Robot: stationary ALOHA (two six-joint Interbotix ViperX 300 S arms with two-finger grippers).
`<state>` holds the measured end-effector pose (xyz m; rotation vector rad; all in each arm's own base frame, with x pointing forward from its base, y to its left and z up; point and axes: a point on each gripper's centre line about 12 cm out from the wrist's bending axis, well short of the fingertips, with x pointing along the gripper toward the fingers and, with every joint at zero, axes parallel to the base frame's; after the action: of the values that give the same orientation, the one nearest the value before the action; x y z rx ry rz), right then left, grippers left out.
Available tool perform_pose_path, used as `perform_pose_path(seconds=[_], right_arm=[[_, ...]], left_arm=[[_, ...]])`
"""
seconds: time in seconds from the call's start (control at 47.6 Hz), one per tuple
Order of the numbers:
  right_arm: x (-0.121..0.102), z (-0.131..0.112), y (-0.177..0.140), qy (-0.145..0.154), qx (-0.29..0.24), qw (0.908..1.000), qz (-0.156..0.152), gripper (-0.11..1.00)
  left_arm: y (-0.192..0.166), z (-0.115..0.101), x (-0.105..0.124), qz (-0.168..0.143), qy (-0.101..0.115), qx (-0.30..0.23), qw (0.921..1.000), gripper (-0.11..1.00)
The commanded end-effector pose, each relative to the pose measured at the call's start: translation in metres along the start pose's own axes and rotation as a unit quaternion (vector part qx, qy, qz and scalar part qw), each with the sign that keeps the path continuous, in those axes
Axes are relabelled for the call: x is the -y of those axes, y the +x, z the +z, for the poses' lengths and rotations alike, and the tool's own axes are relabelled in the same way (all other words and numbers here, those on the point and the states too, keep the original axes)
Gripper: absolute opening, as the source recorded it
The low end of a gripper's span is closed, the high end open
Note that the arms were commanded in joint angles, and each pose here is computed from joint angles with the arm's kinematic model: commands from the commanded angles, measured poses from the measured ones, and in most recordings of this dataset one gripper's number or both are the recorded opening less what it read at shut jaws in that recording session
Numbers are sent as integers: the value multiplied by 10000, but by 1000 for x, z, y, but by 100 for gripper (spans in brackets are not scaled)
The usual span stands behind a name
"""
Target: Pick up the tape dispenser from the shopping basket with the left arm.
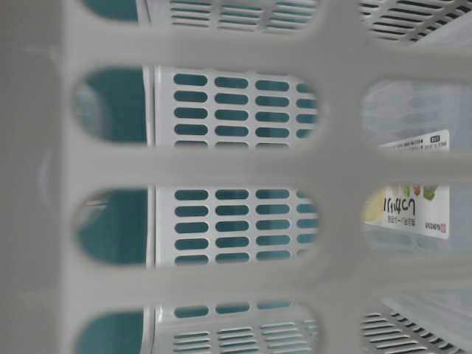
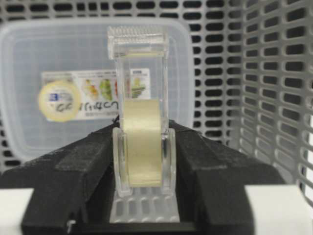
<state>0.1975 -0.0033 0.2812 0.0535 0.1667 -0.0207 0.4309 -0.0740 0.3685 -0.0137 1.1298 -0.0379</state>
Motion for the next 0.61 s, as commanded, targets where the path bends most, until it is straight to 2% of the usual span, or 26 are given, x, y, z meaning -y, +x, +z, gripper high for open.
perform_pose_path(seconds=[0.0, 0.588], right_arm=[[0, 4, 1, 32, 100, 9999, -4, 78], [0, 5, 1, 39, 169, 9998, -2, 78]], left_arm=[[-11, 10, -1, 15, 132, 63, 9999, 30], [21, 8, 0, 41, 158, -119, 9998, 30]])
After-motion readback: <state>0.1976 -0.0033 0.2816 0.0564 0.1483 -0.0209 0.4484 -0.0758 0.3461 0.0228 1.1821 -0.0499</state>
